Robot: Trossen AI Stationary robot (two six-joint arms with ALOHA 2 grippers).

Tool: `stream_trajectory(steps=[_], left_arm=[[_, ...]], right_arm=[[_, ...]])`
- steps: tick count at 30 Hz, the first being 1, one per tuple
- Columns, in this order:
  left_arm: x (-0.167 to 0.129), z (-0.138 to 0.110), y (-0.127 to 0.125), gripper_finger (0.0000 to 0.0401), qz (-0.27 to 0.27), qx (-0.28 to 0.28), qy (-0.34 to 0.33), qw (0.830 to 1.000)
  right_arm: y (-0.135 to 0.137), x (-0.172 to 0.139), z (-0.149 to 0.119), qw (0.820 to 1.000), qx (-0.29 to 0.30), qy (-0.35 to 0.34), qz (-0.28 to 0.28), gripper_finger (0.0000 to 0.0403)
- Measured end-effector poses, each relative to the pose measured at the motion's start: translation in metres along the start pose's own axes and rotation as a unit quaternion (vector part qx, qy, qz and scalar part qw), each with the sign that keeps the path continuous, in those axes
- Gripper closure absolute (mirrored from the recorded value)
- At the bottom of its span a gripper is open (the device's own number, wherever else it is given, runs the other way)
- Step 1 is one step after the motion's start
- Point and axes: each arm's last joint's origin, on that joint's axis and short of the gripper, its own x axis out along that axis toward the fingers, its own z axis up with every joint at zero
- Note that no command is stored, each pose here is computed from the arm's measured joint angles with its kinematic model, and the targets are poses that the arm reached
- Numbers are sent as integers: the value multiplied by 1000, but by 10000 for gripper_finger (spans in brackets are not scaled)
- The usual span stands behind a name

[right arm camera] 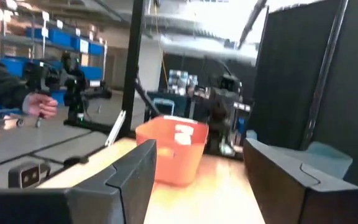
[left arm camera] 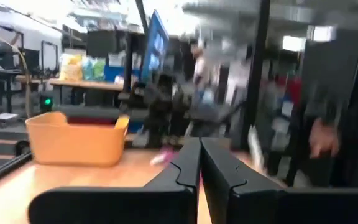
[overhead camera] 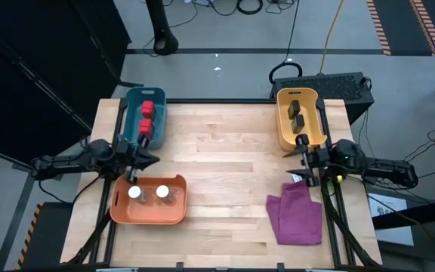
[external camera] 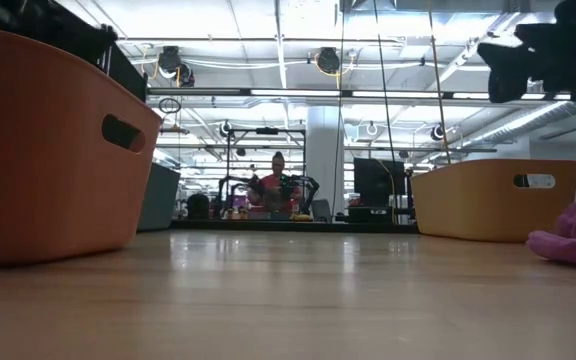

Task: Sort spices by type
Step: Return to Home Position

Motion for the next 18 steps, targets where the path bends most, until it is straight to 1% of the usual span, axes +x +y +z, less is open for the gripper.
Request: stream_trajectory(steps=[3,6,10,18], left_arm=[[0,-9,1,383,-3,56,45,997],[-1,-11,1,383,-4,88,54,995],[-1,-14,2,383,2,87,70,994],[-1,-14,2,383,5,87,72,994]], right_arm=[[0,0,-3,1000,6,14,-10,181],[-1,0,-3,1000,5,15,-17,181],[-1,0,-3,999,30,18,-18,181],[-1,0,-3,999,30,19,-19,181]])
